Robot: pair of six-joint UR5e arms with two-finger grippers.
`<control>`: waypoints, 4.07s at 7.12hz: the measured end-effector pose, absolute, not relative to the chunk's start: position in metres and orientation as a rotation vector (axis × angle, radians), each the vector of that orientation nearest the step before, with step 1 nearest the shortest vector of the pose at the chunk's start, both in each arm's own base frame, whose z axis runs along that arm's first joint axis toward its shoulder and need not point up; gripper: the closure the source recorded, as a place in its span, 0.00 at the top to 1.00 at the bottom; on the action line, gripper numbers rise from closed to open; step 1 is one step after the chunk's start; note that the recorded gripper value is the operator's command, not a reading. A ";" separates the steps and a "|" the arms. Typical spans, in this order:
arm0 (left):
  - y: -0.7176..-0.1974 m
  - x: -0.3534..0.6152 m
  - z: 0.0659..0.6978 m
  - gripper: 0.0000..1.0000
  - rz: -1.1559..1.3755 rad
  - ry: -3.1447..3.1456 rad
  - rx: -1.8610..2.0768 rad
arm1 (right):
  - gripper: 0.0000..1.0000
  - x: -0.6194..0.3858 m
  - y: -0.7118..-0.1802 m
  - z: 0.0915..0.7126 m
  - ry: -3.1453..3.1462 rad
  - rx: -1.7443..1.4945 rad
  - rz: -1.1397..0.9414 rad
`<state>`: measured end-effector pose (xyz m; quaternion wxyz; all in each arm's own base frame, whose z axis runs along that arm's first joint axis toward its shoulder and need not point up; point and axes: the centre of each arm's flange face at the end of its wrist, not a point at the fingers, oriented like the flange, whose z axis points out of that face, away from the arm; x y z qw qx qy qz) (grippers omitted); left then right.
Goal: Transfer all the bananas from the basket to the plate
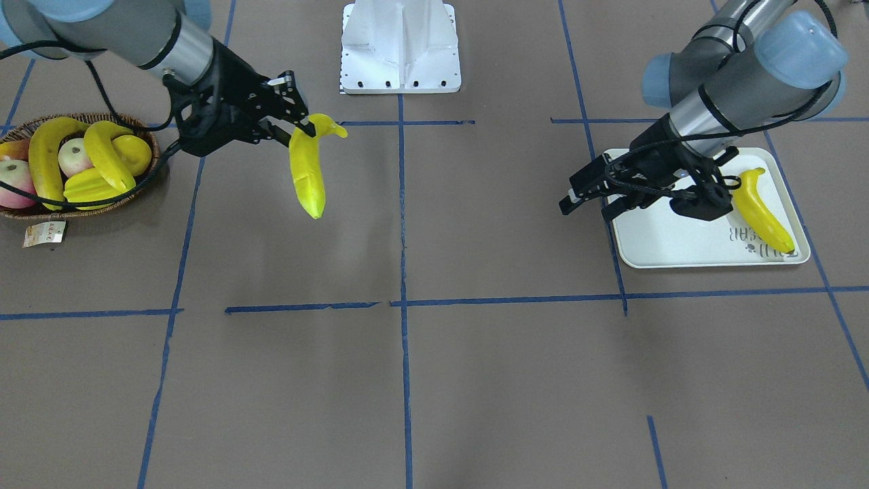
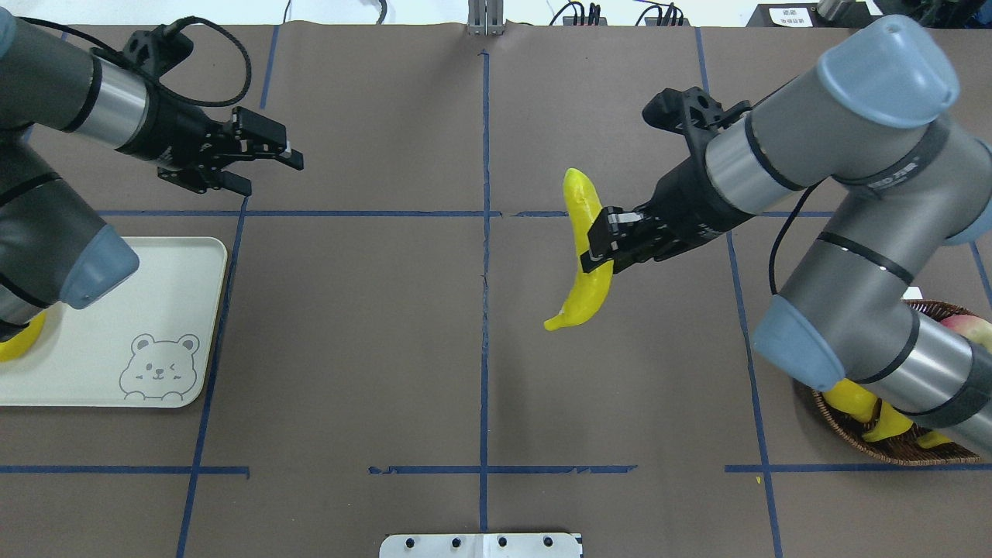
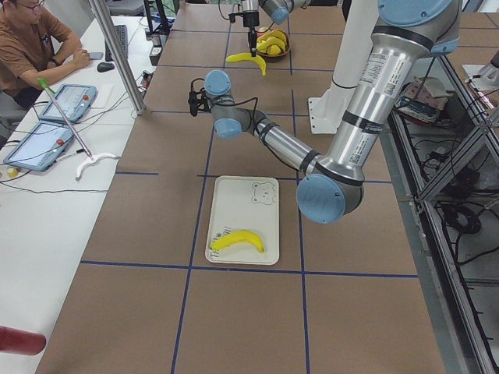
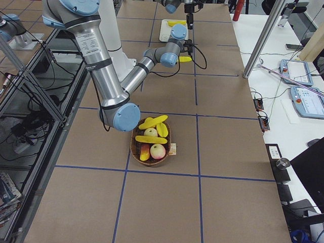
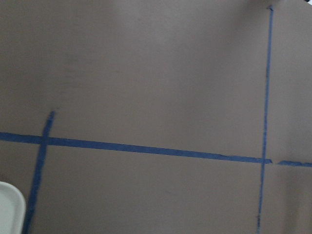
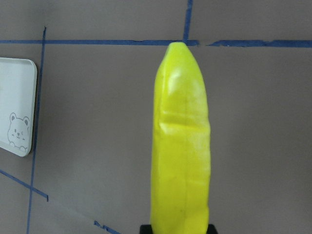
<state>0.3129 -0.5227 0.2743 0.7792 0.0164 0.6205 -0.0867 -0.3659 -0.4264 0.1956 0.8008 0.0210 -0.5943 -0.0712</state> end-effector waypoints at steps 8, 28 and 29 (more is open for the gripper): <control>-0.453 0.421 0.152 0.93 -0.069 1.489 -0.108 | 0.01 -0.456 -0.356 0.119 -1.330 0.131 -0.131; -0.478 0.291 0.361 0.00 -0.247 1.084 -0.077 | 1.00 -0.350 -0.360 0.218 -1.207 0.150 0.051; -0.471 0.264 0.409 0.00 -0.254 1.014 -0.066 | 1.00 -0.335 -0.365 0.238 -1.174 0.145 0.083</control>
